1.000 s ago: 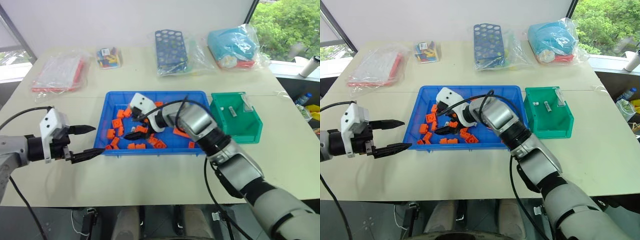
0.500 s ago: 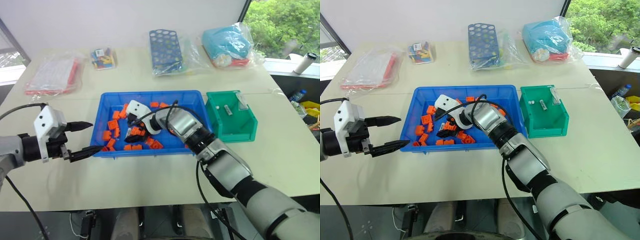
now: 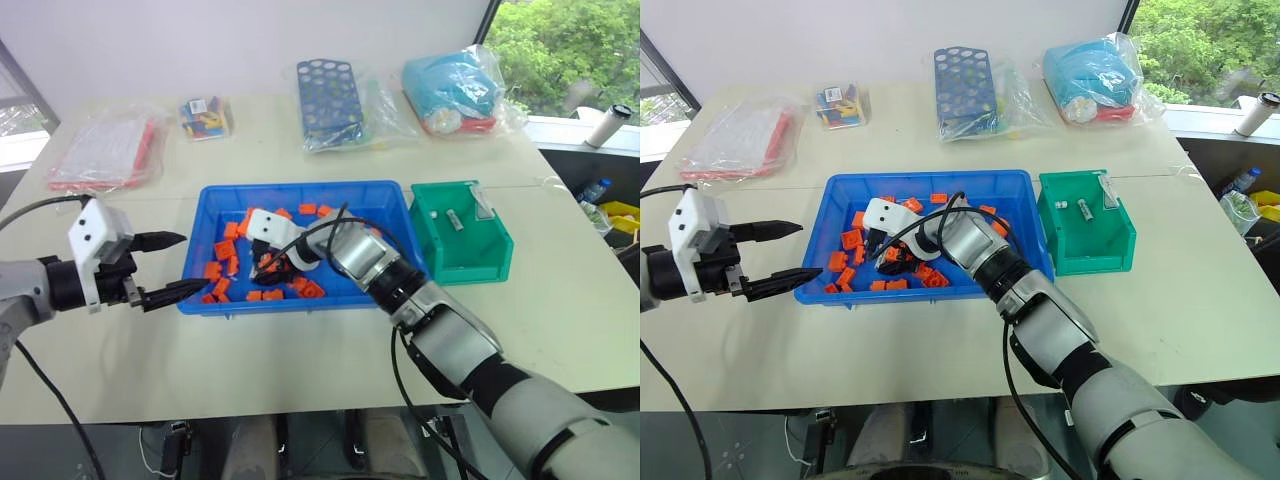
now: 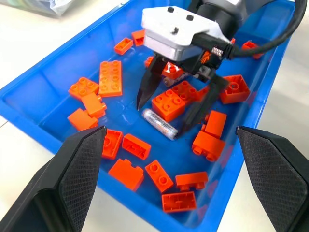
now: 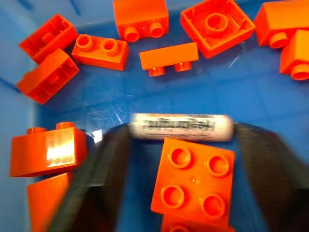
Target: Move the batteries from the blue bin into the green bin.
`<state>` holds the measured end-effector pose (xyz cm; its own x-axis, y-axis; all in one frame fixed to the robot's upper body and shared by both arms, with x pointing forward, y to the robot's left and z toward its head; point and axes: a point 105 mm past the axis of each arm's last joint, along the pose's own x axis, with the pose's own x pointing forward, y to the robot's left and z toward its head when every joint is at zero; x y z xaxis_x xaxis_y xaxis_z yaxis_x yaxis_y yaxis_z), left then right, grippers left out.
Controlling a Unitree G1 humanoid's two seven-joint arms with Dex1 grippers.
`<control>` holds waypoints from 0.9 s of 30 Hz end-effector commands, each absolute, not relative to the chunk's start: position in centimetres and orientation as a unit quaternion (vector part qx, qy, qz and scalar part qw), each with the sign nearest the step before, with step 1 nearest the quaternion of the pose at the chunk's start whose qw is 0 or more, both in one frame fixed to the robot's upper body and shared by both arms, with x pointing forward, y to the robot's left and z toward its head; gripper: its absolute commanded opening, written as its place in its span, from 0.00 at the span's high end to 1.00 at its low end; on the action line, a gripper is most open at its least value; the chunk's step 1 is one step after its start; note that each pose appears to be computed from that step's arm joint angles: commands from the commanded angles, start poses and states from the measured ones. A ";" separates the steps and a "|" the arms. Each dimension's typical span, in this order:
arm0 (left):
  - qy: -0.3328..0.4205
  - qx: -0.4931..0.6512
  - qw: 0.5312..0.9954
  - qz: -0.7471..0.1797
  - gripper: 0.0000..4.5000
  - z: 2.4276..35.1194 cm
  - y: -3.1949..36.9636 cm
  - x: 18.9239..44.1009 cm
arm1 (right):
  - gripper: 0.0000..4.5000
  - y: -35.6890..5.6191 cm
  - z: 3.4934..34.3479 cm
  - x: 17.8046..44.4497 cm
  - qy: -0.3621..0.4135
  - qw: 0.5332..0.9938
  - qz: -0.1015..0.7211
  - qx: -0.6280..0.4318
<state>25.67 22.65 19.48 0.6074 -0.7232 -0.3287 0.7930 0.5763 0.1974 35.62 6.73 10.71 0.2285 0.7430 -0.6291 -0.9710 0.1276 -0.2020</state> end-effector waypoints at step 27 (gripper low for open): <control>0.048 0.127 0.850 -0.509 0.00 18.4 17.0 29.3 | 0.50 -25.0 23.0 35.2 0.189 0.964 0.180 -0.046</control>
